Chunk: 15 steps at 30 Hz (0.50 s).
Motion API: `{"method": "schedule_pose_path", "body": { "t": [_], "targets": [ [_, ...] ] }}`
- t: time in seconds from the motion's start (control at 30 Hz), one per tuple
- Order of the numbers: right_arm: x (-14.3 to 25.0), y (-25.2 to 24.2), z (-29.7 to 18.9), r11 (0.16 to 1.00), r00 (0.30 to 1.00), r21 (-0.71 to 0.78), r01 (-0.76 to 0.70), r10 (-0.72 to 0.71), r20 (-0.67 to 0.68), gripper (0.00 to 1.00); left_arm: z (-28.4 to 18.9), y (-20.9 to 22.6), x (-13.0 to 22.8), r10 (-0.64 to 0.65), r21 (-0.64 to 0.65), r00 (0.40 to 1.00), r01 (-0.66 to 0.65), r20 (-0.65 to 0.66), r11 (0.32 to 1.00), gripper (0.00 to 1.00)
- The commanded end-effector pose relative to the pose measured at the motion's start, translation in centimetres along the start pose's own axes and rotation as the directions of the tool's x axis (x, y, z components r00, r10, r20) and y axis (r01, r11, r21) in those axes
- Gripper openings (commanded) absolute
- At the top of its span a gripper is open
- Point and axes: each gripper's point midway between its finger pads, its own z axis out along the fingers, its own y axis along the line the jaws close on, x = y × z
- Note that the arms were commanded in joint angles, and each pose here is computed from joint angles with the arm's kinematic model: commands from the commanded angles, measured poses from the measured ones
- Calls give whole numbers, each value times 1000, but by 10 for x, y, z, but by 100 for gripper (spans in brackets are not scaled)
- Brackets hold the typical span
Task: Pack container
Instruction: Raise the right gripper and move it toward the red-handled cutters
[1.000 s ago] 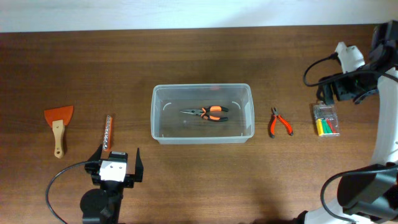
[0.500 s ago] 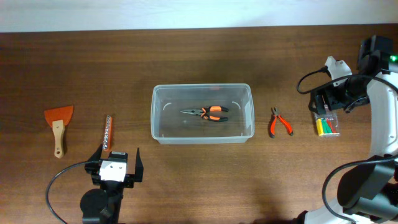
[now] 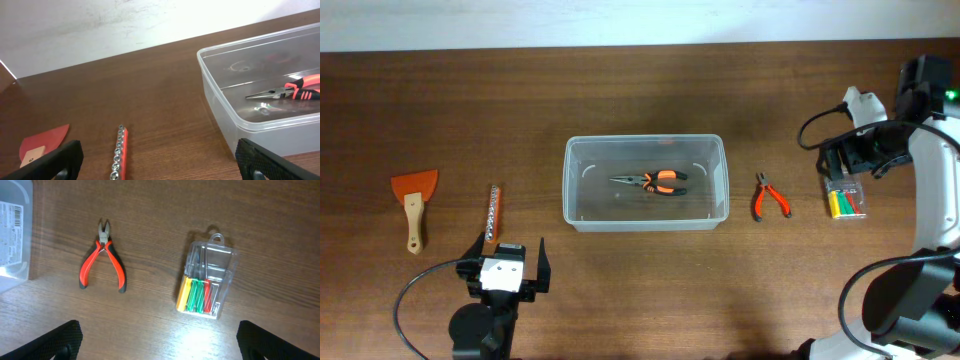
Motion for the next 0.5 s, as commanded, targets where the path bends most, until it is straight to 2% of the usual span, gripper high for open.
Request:
{"method": "schedule_pose_path", "body": {
  "t": [0.0, 0.23, 0.47],
  "targets": [
    [7, 11, 12, 997, 999, -68, 46, -46, -7, 99, 0, -1, 1, -6, 5, 1000, 6, 4, 1000, 99],
    [13, 23, 25, 992, 998, -109, 61, -64, -23, 99, 0, -1, 1, -6, 5, 1000, 6, 4, 1000, 99],
    [1, 41, 35, 980, 986, -118, 160, -163, -19, 99, 0, -1, 1, -6, 5, 1000, 6, 4, 1000, 99]
  ]
}}
